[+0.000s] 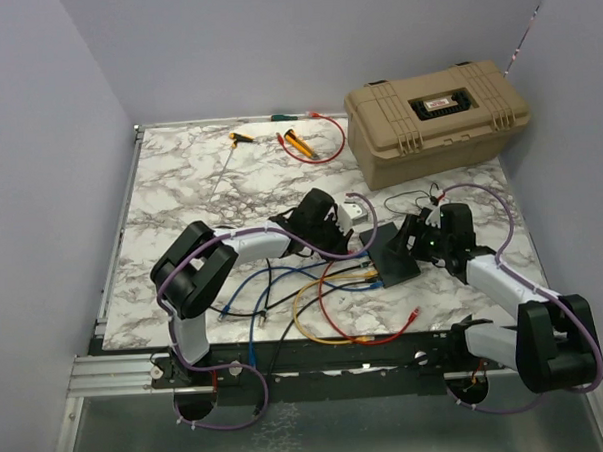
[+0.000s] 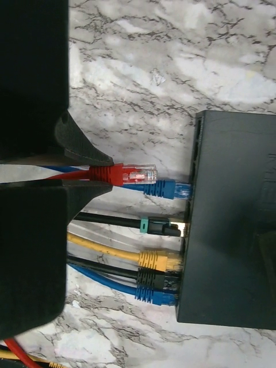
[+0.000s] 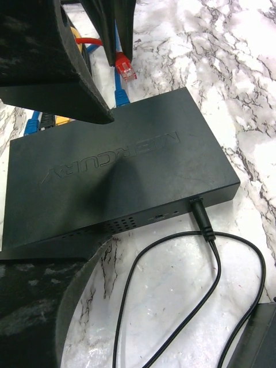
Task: Insert the plug into the switch port
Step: Insert the connector into the switch port.
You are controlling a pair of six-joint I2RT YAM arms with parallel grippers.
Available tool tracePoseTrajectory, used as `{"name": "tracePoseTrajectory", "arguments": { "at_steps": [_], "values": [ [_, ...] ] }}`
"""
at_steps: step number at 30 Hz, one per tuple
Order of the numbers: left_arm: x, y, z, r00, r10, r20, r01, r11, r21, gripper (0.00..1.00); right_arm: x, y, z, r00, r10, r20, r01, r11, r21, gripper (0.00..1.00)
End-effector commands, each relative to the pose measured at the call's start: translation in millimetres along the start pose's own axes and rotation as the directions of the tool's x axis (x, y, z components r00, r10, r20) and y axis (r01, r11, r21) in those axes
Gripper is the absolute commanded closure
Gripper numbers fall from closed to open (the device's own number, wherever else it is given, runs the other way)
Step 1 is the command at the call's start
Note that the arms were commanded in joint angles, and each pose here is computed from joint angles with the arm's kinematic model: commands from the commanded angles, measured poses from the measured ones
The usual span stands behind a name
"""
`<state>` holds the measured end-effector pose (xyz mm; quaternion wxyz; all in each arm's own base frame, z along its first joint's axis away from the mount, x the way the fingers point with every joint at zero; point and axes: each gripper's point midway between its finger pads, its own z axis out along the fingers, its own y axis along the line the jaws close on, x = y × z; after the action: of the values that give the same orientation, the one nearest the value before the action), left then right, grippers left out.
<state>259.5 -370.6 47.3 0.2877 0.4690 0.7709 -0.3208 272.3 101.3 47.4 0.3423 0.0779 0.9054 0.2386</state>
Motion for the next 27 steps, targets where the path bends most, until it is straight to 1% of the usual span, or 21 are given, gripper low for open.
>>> {"name": "tracePoseTrajectory", "arguments": {
  "at_steps": [1,2,4,11,17,27],
  "values": [
    [-15.6,-4.2,6.8,0.997,0.076,0.029,-0.077,0.996,0.051,1.0,-6.5,0.4,4.0,1.0,0.001,-0.001,-0.001,1.0,0.012,0.21],
    [-17.8,-4.8,7.6,0.996,0.082,0.033,-0.084,0.995,0.056,1.0,-7.0,0.4,4.4,1.0,0.0,-0.003,0.0,1.0,0.014,0.21],
    [-15.6,-4.3,7.4,0.996,0.088,0.007,-0.088,0.994,0.062,1.0,-8.7,0.8,4.1,1.0,0.0,-0.006,0.0,1.0,0.017,0.21],
    [-6.6,-2.9,13.9,0.994,0.094,-0.048,-0.09,0.992,0.088,1.0,-25.0,-6.0,0.1,0.999,0.011,0.041,-0.014,0.996,0.089,0.21],
    [-2.9,2.2,15.1,0.994,0.09,-0.067,-0.085,0.994,0.064,1.0,-21.3,-11.6,5.2,1.0,0.026,-0.001,-0.026,0.992,0.121,0.21],
    [-4.5,3.4,23.5,0.995,0.073,-0.074,-0.067,0.995,0.08,1.0,-8.7,-10.6,16.6,0.996,0.056,-0.064,-0.05,0.994,0.095,0.21]
  ]
}}
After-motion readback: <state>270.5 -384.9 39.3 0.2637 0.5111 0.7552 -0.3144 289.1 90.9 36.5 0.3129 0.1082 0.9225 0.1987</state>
